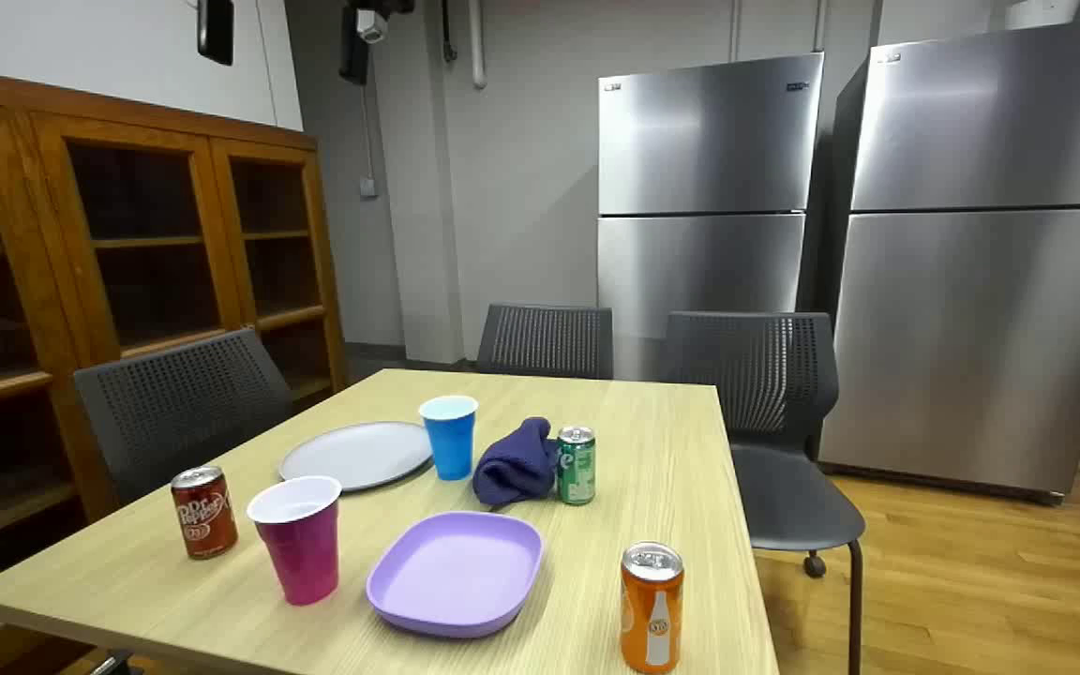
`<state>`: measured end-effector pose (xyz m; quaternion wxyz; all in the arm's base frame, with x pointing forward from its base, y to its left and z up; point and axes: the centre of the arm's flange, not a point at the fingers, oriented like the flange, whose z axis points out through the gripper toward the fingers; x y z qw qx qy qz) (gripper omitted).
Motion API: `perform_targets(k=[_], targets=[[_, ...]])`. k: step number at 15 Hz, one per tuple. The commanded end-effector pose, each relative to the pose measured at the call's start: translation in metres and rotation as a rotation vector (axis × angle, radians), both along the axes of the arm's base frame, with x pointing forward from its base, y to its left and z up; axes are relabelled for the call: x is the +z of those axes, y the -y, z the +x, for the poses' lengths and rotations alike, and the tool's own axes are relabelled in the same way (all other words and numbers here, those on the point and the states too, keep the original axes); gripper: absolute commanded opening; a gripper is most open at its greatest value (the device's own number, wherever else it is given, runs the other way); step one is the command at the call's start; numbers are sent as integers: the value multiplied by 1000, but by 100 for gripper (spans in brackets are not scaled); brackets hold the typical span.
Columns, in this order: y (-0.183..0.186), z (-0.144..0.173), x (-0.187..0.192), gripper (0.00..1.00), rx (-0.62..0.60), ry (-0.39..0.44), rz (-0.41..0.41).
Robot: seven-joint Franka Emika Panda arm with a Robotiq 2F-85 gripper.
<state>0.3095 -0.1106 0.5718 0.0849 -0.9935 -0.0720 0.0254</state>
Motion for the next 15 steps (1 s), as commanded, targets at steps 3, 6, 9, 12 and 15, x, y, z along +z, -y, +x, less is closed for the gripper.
perform_targets(k=[3,6,9,12,15], targets=[[-3,1,-6,100,6,1,7],[-13,7,-30,100,-9,-2,-5],[-22,13,-59,100,-24,2,-18],[-30,21,-85,100,-41,15,-28],[-41,30,-114,100,-54,13,-23]])
